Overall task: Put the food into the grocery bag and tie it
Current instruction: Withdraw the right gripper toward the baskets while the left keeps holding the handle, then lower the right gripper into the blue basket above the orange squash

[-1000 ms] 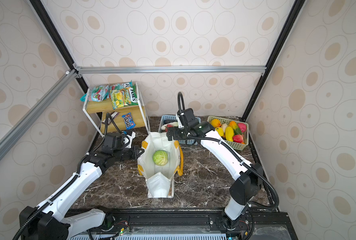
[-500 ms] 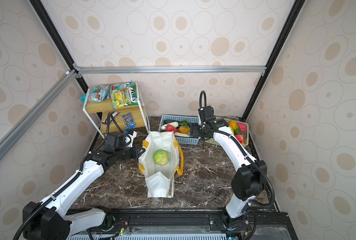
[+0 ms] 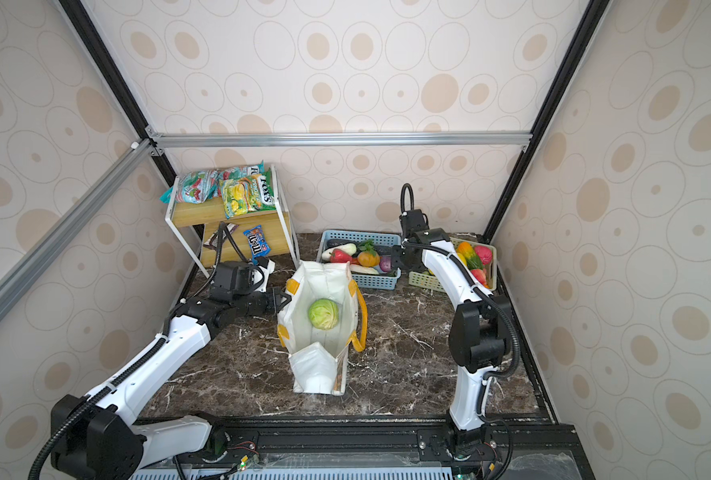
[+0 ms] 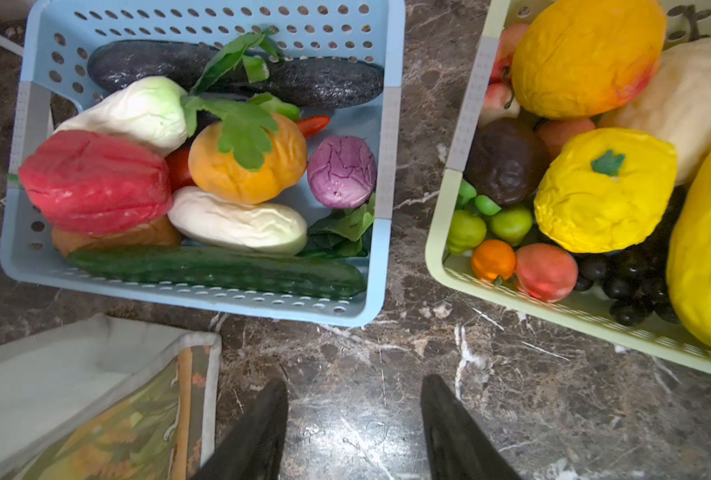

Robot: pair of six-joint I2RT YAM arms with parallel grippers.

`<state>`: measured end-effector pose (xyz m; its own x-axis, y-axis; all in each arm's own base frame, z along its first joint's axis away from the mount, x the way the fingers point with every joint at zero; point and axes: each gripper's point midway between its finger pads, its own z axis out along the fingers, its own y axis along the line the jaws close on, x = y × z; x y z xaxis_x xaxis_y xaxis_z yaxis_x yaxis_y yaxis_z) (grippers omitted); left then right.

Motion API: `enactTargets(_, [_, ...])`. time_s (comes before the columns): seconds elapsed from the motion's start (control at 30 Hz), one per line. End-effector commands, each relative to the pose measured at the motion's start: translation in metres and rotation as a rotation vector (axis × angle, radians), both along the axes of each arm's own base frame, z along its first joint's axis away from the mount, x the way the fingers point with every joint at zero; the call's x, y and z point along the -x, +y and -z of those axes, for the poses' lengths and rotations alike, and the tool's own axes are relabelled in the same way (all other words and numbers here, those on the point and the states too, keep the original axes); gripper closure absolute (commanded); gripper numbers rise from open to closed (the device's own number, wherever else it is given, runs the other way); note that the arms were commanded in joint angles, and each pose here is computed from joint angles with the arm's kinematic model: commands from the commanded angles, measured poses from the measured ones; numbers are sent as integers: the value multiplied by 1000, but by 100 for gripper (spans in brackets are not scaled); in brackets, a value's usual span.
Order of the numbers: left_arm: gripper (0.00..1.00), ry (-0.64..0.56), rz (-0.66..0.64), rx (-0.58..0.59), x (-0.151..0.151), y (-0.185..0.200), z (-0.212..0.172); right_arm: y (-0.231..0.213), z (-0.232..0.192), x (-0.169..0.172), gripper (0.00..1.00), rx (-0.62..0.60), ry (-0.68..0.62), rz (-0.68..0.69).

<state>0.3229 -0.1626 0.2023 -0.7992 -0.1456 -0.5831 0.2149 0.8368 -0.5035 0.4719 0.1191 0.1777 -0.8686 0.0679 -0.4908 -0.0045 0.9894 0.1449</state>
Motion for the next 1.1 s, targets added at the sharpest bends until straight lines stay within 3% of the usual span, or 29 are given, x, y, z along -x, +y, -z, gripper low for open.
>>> enactTargets(0.0, [100, -19, -8, -11, -7, 2, -9, 1, 8, -4, 50, 32, 32, -22])
enactTargets(0.23, [100, -22, -13, -15, -9, 3, -11, -5, 41, -15, 62, 47, 111, 14])
enactTargets(0.4, [100, -15, -16, -14, -10, 2, -9, -7, 56, -20, 65, 40, 136, 48])
enactTargets(0.7, [100, -5, -17, -9, -8, 2, -5, -6, 60, -30, 61, 34, 109, 53])
enactTargets(1.07, [100, 5, -16, -23, -9, 3, -2, -3, 88, -37, 67, 18, 174, 81])
